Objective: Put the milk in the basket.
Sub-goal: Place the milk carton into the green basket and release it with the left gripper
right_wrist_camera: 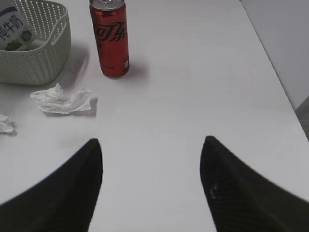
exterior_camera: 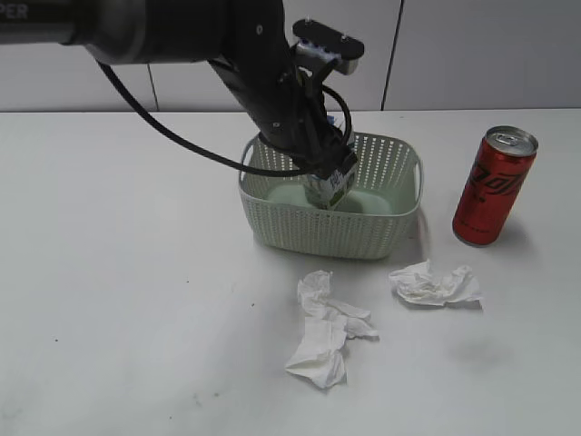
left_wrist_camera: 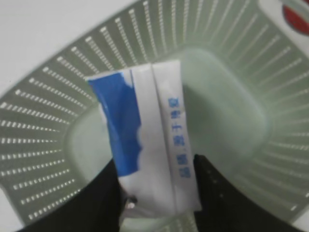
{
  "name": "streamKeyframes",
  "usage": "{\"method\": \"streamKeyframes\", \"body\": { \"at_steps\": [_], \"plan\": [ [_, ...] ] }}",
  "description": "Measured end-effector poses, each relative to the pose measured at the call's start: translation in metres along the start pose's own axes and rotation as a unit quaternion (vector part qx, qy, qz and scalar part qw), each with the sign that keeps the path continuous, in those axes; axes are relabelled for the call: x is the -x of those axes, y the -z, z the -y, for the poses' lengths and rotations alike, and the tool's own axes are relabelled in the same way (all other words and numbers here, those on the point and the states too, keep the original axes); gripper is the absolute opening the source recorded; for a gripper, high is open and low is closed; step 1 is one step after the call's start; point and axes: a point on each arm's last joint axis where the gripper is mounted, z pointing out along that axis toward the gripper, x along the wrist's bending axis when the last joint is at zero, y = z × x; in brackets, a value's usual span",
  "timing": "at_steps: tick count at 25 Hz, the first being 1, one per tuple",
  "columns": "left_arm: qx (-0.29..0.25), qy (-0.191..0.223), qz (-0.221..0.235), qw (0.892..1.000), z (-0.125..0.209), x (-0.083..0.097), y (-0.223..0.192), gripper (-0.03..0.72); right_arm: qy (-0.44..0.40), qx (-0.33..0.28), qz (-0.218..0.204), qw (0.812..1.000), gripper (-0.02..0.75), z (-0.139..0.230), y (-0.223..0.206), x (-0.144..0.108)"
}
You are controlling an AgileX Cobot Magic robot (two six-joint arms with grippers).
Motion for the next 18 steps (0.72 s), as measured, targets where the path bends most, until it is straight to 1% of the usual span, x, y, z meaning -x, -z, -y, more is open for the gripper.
{"method": "streamKeyframes", "body": {
  "at_steps": [3,4,6,7,8,9,11,14,16,17,18],
  "plan": [
    [-0.025,-0.003,0.002,1.0,0.006,0.0,-0.008,0.308,0.0,0.0,0.0,1.0,0.497,0.0,0.0,0.0],
    [-0.028,-0.003,0.003,1.0,0.007,0.0,-0.008,0.336,0.0,0.0,0.0,1.0,0.497,0.0,0.0,0.0],
    [-0.021,-0.004,0.001,1.0,0.005,0.0,-0.006,0.468,0.0,0.0,0.0,1.0,0.497,0.0,0.0,0.0],
    [-0.018,-0.004,0.001,1.0,0.003,0.0,-0.003,0.554,0.0,0.0,0.0,1.0,0.497,0.0,0.0,0.0],
    [-0.014,-0.005,0.0,1.0,0.002,0.0,0.002,0.61,0.0,0.0,0.0,1.0,0.496,0.0,0.0,0.0],
    [-0.009,-0.005,-0.001,1.0,0.0,0.0,0.008,0.639,0.0,0.0,0.0,1.0,0.496,0.0,0.0,0.0],
    [0.014,-0.009,-0.006,1.0,-0.008,0.0,0.031,0.659,0.0,0.0,0.0,1.0,0.496,0.0,0.0,0.0],
    [0.06,-0.015,-0.033,0.998,-0.019,-0.01,0.078,0.652,0.0,0.0,0.0,1.0,0.496,0.0,0.0,0.0],
    [0.081,-0.009,-0.059,0.995,-0.02,-0.027,0.111,0.641,0.0,0.0,0.0,1.0,0.496,0.0,0.0,0.0],
    [0.083,-0.002,-0.069,0.994,-0.018,-0.037,0.125,0.635,0.0,0.0,0.0,1.0,0.496,0.0,0.0,0.0],
    [0.077,0.011,-0.081,0.994,-0.013,-0.05,0.138,0.628,0.0,0.0,0.0,1.0,0.496,0.0,0.0,0.0]
  ]
}}
